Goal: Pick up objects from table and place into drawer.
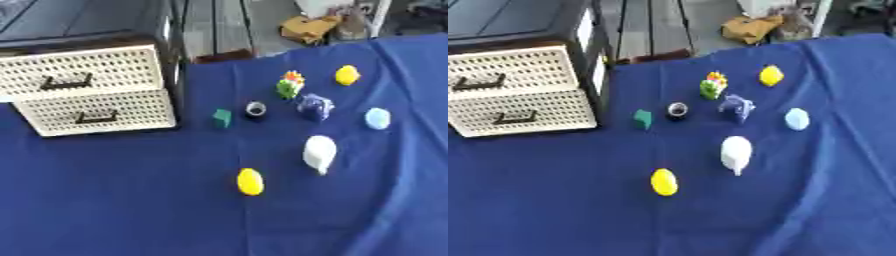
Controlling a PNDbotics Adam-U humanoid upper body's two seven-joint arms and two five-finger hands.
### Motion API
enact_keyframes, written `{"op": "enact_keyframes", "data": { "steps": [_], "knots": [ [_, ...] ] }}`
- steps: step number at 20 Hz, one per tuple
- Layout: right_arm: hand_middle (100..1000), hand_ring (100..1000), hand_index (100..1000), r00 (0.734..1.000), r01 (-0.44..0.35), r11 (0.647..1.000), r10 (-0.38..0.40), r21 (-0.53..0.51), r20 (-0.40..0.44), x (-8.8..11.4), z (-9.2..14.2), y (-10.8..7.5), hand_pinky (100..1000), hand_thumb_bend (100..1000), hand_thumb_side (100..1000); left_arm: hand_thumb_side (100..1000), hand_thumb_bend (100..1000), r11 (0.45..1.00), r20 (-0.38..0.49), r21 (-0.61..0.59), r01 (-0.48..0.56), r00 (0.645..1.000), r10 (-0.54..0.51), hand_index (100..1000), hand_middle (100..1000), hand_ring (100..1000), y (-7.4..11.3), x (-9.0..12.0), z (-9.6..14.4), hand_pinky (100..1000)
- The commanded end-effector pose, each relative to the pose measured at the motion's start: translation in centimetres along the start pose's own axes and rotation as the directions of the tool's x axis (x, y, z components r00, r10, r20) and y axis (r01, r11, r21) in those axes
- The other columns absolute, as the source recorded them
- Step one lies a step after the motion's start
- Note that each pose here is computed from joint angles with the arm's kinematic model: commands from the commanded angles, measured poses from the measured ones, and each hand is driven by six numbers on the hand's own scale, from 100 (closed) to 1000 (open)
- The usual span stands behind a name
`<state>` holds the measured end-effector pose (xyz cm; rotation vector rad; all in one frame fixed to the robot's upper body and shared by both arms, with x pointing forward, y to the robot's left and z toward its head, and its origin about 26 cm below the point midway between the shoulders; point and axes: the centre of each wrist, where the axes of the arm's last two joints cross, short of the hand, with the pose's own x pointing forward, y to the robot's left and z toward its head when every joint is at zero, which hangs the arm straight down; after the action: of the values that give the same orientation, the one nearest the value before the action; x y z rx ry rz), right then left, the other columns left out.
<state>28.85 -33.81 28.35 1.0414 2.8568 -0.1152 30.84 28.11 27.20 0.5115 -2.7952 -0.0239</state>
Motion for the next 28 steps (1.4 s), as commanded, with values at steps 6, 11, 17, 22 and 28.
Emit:
{"op": "enact_keyframes", "data": {
  "steps": [6, 11, 17, 22, 28],
  "knots": [
    [653, 738, 825, 0.995, 0.067, 0.992, -0.06, -0.106, 0.074, 0.2, -0.4, 0.1, 653, 100, 956, 965, 254, 0.999, 0.031, -0.017, 0.036, 0.999, -0.035, 919, 751, 657, 0.6, 0.5, -0.8, 558],
    [649, 737, 823, 0.997, 0.058, 0.993, -0.052, -0.106, 0.056, 0.2, 0.1, 0.1, 656, 100, 962, 940, 190, 0.992, 0.044, -0.047, 0.117, 0.992, -0.115, 918, 742, 648, 1.3, 0.6, -1.3, 545],
    [649, 736, 822, 0.999, 0.04, 0.994, -0.036, -0.099, 0.036, 0.2, 0.7, 0.0, 655, 100, 957, 869, 100, 0.882, 0.086, -0.236, 0.408, 0.913, -0.399, 922, 651, 559, 3.3, 1.1, -2.6, 438],
    [651, 737, 821, 0.998, 0.049, 0.993, -0.046, -0.103, 0.032, 0.3, 0.8, 0.0, 657, 100, 947, 813, 100, 0.688, 0.124, -0.475, 0.548, 0.816, -0.564, 923, 514, 372, 4.2, 1.3, -2.8, 254],
    [646, 736, 813, 0.998, 0.065, 0.994, -0.064, -0.091, 0.015, 0.3, 1.2, 0.1, 659, 100, 940, 755, 100, 0.371, 0.234, -0.716, 0.591, 0.704, -0.67, 980, 388, 288, 4.9, 1.8, -3.5, 149]
  ]
}}
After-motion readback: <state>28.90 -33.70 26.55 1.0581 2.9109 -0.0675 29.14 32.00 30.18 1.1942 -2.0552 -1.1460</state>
